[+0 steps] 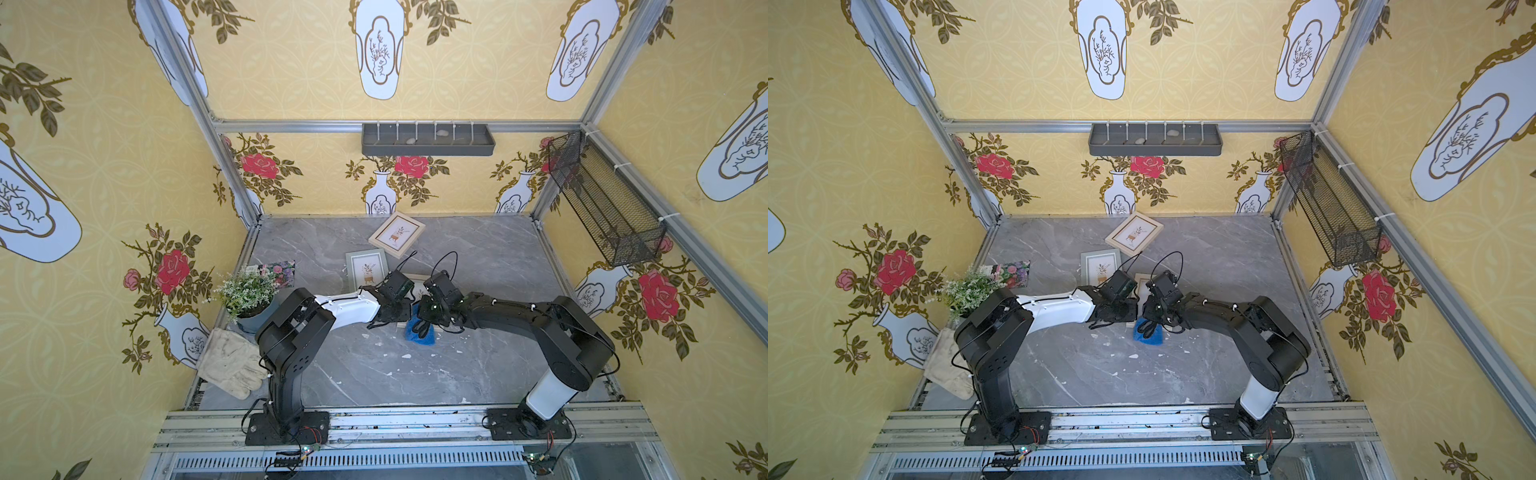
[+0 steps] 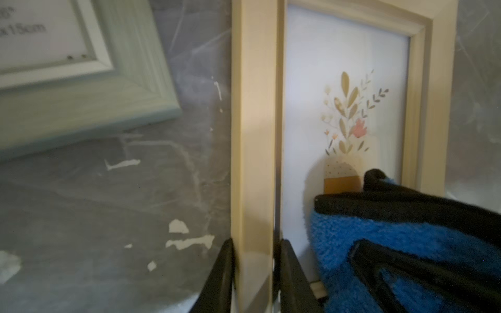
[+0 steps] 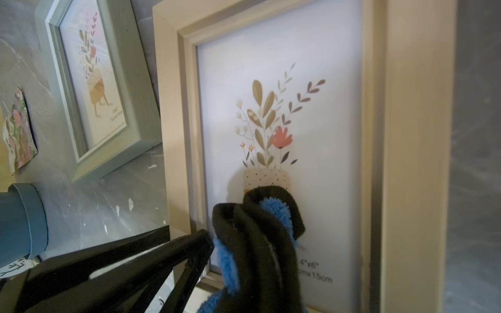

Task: Wipe the picture frame with a cloth
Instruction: Wipe the dirt from the picture frame.

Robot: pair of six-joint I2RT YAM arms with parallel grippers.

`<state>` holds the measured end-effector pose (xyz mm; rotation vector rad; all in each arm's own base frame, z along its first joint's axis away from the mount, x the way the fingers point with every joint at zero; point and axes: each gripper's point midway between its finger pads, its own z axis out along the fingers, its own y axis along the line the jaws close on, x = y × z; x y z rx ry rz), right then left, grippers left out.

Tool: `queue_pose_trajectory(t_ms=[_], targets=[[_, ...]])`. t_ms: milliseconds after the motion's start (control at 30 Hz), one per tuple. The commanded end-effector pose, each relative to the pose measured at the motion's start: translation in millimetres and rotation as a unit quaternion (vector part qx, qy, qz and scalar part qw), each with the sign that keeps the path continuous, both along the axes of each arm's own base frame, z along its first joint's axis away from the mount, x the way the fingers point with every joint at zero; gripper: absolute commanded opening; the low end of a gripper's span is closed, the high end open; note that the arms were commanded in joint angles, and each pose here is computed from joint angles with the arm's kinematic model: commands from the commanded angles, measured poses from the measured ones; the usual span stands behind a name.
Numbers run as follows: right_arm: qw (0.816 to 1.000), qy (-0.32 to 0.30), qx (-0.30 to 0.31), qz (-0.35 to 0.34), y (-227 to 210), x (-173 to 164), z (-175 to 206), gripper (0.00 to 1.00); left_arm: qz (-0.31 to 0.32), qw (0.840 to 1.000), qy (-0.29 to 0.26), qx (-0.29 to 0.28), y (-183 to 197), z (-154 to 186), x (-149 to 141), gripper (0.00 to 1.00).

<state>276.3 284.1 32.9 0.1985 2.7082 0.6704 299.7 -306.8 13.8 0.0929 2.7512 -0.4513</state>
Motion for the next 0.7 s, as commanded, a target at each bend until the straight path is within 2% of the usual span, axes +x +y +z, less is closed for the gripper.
queue_pose_trajectory(t_ms=[0, 133, 200, 500, 567, 667], targets=[[0.999, 0.036, -0.020, -0.019, -23, -13, -10, 0.00, 0.020, 0.995, 0.066, 0.073, 37, -29, -28, 0.06], [0.996, 0.026, -0.060, -0.066, -74, -14, -11, 0.00, 0.020, 0.995, 0.064, 0.070, 36, -27, -27, 0.06], [0.995, 0.019, -0.072, -0.064, -79, -14, -10, 0.00, 0.021, 0.995, 0.064, 0.069, 35, -27, -27, 0.06], [1.000, 0.003, -0.010, 0.023, 12, -16, -8, 0.00, 0.022, 0.995, 0.067, 0.067, 35, -26, -28, 0.06], [1.000, 0.009, -0.008, 0.025, 14, -17, -12, 0.00, 0.023, 0.995, 0.067, 0.067, 35, -26, -28, 0.06], [0.999, 0.008, -0.045, 0.014, -5, -19, -18, 0.00, 0.023, 0.995, 0.067, 0.067, 35, -26, -28, 0.06]])
